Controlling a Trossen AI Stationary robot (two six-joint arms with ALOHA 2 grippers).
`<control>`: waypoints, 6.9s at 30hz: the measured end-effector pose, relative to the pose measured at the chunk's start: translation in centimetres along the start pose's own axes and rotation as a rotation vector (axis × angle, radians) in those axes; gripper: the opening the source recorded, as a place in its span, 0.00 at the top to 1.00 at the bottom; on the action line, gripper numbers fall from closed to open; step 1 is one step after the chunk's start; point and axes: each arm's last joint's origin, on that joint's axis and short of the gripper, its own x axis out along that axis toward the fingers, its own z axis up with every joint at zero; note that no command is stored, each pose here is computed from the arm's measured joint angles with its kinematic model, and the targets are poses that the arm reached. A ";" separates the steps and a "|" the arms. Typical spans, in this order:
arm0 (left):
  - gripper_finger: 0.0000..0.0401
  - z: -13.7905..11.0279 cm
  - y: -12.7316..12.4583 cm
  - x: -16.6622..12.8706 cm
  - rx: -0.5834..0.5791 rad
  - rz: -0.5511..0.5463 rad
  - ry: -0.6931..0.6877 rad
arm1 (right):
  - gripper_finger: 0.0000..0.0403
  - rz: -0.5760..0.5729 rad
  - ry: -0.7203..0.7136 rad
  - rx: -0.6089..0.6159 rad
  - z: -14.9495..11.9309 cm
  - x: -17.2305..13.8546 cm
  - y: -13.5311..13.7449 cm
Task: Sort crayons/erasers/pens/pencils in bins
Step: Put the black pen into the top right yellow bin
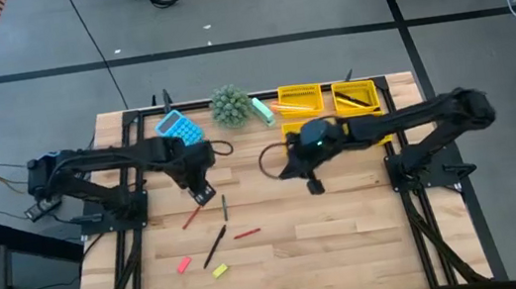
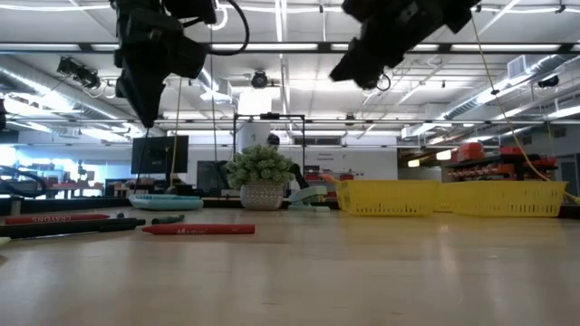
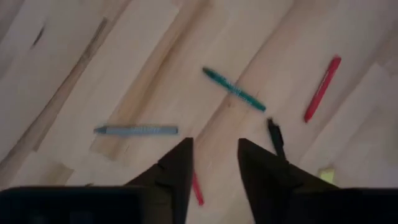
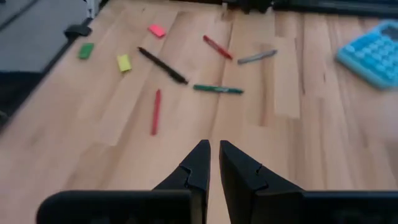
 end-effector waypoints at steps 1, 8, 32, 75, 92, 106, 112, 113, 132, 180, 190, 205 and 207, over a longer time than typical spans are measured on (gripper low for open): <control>0.64 0.1 -0.5 0.3 0.009 0.005 -0.008 | 0.90 0.003 0.003 0.021 0.1 -0.8 0.3; 0.56 -0.4 -2.2 2.5 -0.024 0.072 0.037 | 0.90 0.056 0.062 0.054 -1.7 -1.9 2.8; 0.66 -2.5 -8.1 7.9 -0.262 0.176 -0.091 | 0.90 0.030 0.196 0.119 -5.5 1.2 4.2; 0.81 -5.9 -12.2 10.3 -0.345 0.082 -0.081 | 0.83 0.113 0.256 -0.100 -6.1 1.0 4.4; 0.82 -6.2 -11.6 10.5 -0.351 0.147 -0.039 | 0.84 0.123 0.279 -0.152 -7.0 1.2 4.4; 0.69 -6.1 -11.6 12.5 -0.328 0.178 -0.011 | 0.84 0.124 0.286 -0.151 -7.3 1.2 4.4; 0.65 -5.6 -11.4 12.9 -0.332 0.182 -0.010 | 0.84 0.124 0.286 -0.151 -7.3 1.2 4.4; 0.65 -5.6 -11.4 12.9 -0.333 0.185 -0.007 | 0.84 0.124 0.286 -0.150 -7.3 1.2 4.4; 0.89 -5.6 -11.1 13.2 -0.338 0.208 0.026 | 0.84 0.125 0.295 -0.149 -7.4 1.2 4.4; 0.95 12.9 -5.9 1.7 0.502 0.098 -0.393 | 0.84 -0.366 0.342 0.339 -7.4 -8.6 4.2; 0.97 13.9 -0.9 3.4 0.690 0.123 -0.402 | 0.83 -0.349 0.227 0.139 -5.6 -2.8 2.6; 0.95 13.0 5.0 1.1 0.566 -0.018 -1.075 | 0.57 -0.354 0.339 0.150 -4.6 2.2 -2.4; 0.95 12.4 5.5 1.0 0.558 -0.030 -1.191 | 0.56 -0.340 0.406 0.135 -4.4 3.3 -2.4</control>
